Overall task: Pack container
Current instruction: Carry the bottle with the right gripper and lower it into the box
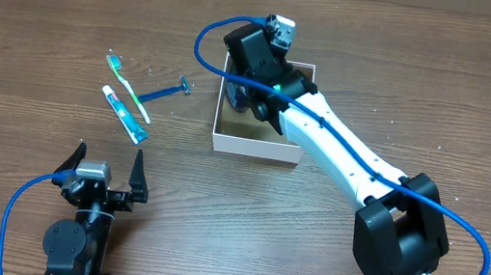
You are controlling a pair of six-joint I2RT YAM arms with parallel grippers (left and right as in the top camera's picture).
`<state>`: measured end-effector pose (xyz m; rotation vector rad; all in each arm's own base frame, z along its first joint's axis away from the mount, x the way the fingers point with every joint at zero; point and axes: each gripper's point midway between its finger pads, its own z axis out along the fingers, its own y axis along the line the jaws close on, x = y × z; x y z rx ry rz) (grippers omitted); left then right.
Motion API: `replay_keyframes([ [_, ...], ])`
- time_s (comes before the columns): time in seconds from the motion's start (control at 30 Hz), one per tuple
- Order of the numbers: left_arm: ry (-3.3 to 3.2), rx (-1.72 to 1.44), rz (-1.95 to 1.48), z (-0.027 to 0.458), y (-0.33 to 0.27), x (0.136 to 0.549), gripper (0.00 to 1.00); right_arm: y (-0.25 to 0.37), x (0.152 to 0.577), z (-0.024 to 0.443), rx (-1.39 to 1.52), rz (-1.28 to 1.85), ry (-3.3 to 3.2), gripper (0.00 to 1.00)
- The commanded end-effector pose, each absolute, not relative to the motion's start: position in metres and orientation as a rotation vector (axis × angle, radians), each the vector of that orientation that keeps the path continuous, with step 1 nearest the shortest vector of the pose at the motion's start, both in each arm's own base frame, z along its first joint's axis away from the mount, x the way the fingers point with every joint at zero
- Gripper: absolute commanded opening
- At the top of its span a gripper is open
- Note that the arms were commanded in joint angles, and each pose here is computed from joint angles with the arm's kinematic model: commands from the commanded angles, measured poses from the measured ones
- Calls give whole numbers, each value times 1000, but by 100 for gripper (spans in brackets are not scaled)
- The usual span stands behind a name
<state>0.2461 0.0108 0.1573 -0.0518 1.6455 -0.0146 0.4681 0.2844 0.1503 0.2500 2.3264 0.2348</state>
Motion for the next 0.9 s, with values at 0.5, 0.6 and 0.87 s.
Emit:
replay_keyframes([
  [0.5,1641,-71,-21,157,12,246,100,316,468,183,217,383,2261,52],
  [0.6,1641,-71,-21,157,12,246,100,320,465,183,205,388,2263,52],
  [0.87,1641,-71,-21,157,12,246,100,325,457,181,237,381,2265,52],
])
